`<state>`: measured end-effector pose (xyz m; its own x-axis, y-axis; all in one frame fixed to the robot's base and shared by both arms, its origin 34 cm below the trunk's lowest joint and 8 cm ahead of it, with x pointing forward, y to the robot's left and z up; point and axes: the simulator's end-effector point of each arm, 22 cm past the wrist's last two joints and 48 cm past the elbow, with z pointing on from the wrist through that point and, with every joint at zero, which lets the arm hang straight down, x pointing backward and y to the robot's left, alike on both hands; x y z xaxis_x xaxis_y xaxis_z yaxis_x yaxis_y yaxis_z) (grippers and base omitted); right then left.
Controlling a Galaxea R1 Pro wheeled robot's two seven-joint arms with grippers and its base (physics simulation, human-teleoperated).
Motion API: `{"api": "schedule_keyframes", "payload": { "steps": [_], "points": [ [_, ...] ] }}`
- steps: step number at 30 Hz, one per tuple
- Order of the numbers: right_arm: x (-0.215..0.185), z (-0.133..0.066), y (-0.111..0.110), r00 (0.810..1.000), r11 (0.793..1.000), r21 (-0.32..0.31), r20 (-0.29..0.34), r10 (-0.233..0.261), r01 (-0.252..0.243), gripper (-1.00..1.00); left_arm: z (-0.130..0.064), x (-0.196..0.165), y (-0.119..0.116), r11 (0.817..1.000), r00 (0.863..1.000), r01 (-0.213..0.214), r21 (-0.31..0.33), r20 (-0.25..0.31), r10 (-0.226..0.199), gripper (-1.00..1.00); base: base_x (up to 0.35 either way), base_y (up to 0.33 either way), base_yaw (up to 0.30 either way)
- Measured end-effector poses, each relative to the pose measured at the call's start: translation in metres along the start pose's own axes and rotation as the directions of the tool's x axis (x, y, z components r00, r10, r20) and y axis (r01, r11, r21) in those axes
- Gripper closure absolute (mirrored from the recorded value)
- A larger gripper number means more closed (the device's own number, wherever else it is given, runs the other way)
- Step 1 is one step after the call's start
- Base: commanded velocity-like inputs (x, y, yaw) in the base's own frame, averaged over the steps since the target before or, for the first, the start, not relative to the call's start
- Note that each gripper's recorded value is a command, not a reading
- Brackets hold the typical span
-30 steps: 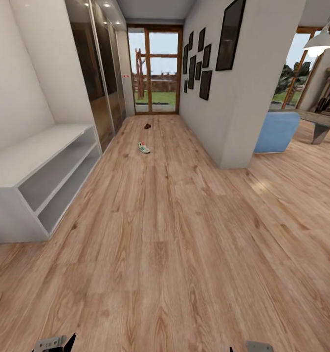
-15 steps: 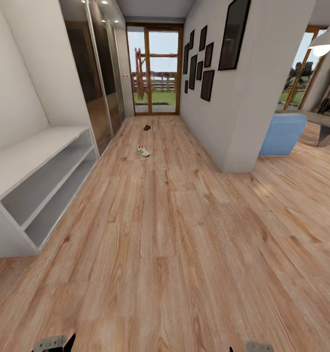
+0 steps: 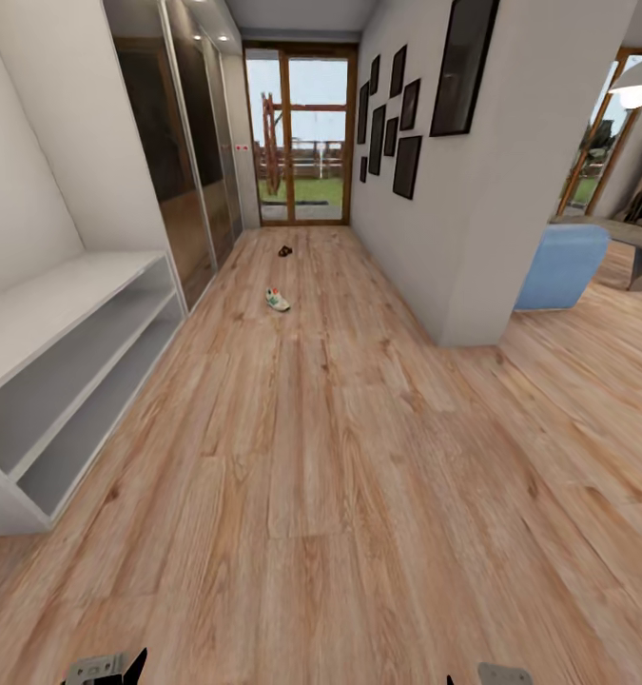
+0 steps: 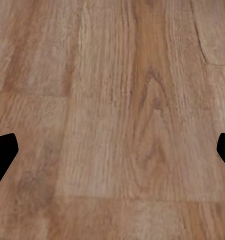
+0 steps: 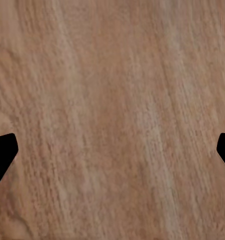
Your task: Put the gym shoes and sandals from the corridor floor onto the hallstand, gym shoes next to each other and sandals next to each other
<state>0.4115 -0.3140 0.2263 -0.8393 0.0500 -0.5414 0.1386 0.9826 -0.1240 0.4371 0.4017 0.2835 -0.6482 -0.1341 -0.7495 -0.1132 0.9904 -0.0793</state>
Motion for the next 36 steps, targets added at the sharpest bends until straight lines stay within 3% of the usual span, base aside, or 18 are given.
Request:
{"api": "schedule_keyframes", "payload": {
  "steps": [26, 33, 36],
  "points": [
    [-0.001, 0.0, 0.001, 1.0, 1.0, 0.0, 0.004, 0.0, 0.0, -1.0, 0.0, 0.0, 0.001, 1.0, 1.0, 0.0, -0.002, 0.0, 0.0, -1.0, 0.339, 0.0, 0.0],
    [-0.009, 0.001, 0.003, 1.0, 1.0, -0.008, 0.025, -0.009, 0.01, -1.0, 0.0, 0.0, 0.001, 1.0, 1.0, 0.0, -0.002, 0.0, 0.0, -1.0, 0.339, 0.0, 0.0],
    [-0.023, 0.003, 0.006, 0.998, 1.0, -0.02, 0.063, -0.02, 0.021, -1.0, 0.0, 0.0, 0.001, 1.0, 1.0, 0.001, -0.001, 0.0, -0.001, -1.0, 0.34, 0.0, 0.0]
  ]
}}
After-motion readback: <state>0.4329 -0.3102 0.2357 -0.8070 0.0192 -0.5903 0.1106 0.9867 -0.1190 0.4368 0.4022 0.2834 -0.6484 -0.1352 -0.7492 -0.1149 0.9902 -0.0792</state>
